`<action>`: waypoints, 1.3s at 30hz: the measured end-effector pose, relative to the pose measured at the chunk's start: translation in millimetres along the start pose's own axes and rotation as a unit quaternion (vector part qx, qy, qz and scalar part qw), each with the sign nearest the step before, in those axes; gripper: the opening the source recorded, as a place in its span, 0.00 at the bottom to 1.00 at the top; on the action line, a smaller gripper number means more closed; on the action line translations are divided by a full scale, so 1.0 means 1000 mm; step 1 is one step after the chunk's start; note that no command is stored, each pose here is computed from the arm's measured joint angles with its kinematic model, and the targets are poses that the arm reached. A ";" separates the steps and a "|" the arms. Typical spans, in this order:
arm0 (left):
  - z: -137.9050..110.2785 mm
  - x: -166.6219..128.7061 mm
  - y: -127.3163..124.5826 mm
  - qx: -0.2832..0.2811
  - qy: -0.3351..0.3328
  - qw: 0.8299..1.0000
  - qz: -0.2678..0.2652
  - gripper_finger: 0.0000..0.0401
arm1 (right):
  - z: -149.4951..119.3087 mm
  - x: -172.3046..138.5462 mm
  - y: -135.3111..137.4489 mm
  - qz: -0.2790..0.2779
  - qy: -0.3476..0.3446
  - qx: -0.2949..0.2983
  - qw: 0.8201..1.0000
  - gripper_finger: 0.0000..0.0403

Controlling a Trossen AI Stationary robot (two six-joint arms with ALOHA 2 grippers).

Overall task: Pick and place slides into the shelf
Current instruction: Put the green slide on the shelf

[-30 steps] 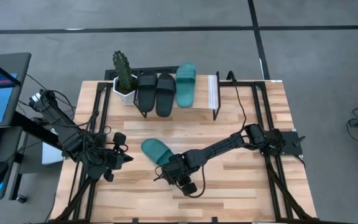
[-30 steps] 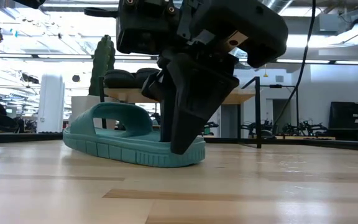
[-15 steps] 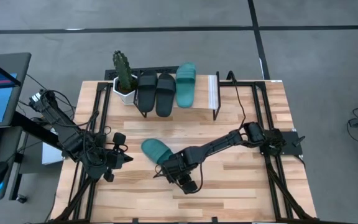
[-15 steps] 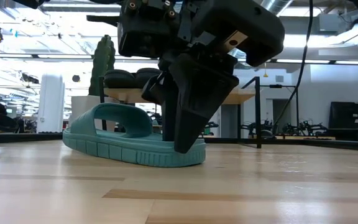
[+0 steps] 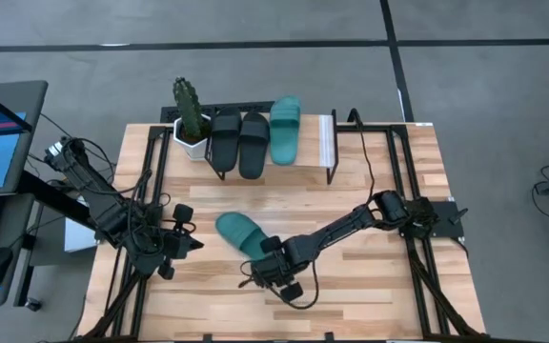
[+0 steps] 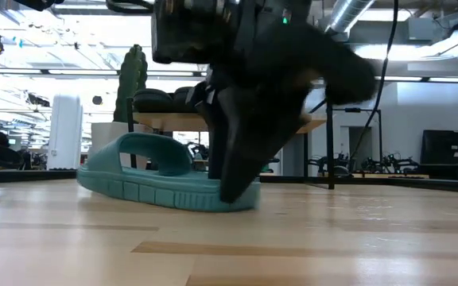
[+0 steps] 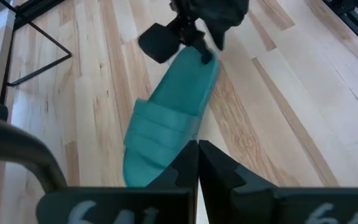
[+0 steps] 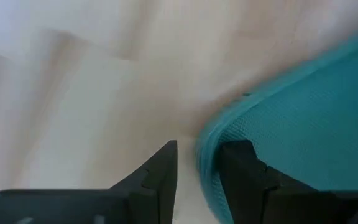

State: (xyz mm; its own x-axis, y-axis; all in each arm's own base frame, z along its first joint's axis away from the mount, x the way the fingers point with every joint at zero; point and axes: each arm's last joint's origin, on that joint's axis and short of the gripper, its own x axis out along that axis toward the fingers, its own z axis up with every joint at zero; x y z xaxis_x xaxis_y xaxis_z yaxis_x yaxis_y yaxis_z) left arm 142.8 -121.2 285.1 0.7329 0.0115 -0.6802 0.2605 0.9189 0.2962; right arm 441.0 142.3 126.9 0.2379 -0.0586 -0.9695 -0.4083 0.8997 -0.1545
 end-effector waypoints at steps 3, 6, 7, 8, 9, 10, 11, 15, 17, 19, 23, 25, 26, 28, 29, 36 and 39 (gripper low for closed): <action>0.000 0.000 0.000 -0.003 0.000 1.000 0.000 0.00 | -0.002 0.003 -0.004 -0.080 0.016 0.013 0.997 0.24; 0.000 0.000 0.000 -0.005 0.000 1.000 0.000 0.00 | -0.005 0.007 -0.006 -0.132 0.024 0.025 0.991 0.20; 0.000 0.000 0.000 -0.005 0.000 1.000 0.000 0.00 | -0.006 0.009 -0.006 -0.145 0.024 0.028 0.989 0.19; 0.000 0.000 0.000 -0.005 0.000 1.000 -0.002 0.00 | -0.007 0.010 -0.005 -0.147 0.022 0.033 0.988 0.17; 0.000 0.000 0.000 -0.005 0.001 1.000 -0.003 0.00 | -0.008 0.011 -0.005 -0.143 0.020 0.038 0.989 0.16; 0.000 0.000 0.000 -0.006 0.000 1.000 -0.005 0.00 | -0.009 0.012 -0.005 -0.140 0.019 0.039 0.989 0.14; 0.000 0.000 0.000 -0.005 0.001 1.000 -0.005 0.00 | -0.010 0.013 -0.005 -0.140 0.019 0.039 0.989 0.12; 0.000 0.000 0.000 -0.005 0.001 1.000 -0.005 0.00 | -0.011 0.014 -0.001 -0.134 0.016 0.037 0.990 0.03; 0.000 0.000 0.000 -0.005 0.001 1.000 -0.005 0.00 | -0.011 0.014 0.000 -0.135 0.013 0.050 0.989 0.03; 0.000 0.000 0.000 -0.005 0.001 1.000 -0.005 0.00 | -0.011 0.014 0.002 -0.130 0.013 0.060 0.990 0.02; 0.000 0.000 0.000 -0.005 0.001 1.000 -0.005 0.00 | -0.011 0.012 0.009 -0.129 0.015 0.075 0.989 0.01; 0.000 0.000 0.000 -0.007 0.001 1.000 -0.005 0.00 | -0.011 0.011 0.013 -0.128 0.013 0.082 0.988 0.01; 0.000 0.000 0.000 -0.008 0.001 1.000 -0.005 0.00 | -0.010 0.008 0.015 -0.127 0.011 0.083 0.988 0.01; 0.000 0.000 0.000 -0.009 0.001 1.000 -0.006 0.00 | -0.010 0.005 0.020 -0.121 0.009 0.085 0.989 0.00; 0.000 0.000 0.000 -0.010 0.001 1.000 -0.008 0.00 | -0.010 0.003 0.022 -0.119 0.011 0.087 0.989 0.00; 0.000 0.000 -0.001 -0.015 0.002 1.000 -0.011 0.00 | -0.024 -0.030 0.044 -0.100 0.106 0.093 0.985 0.00; 0.000 0.000 -0.001 -0.014 0.002 1.000 -0.011 0.00 | -0.024 -0.039 0.057 -0.090 0.111 0.097 0.985 0.00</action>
State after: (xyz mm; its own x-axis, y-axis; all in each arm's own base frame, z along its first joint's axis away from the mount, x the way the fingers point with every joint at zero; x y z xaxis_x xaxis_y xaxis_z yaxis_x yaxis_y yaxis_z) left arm 142.6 -121.8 284.9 0.7244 -0.0078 -0.6894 0.2588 0.9299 0.2613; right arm 387.5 185.6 151.3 0.0827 -0.2979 -0.9510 -0.1964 0.9307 -0.3087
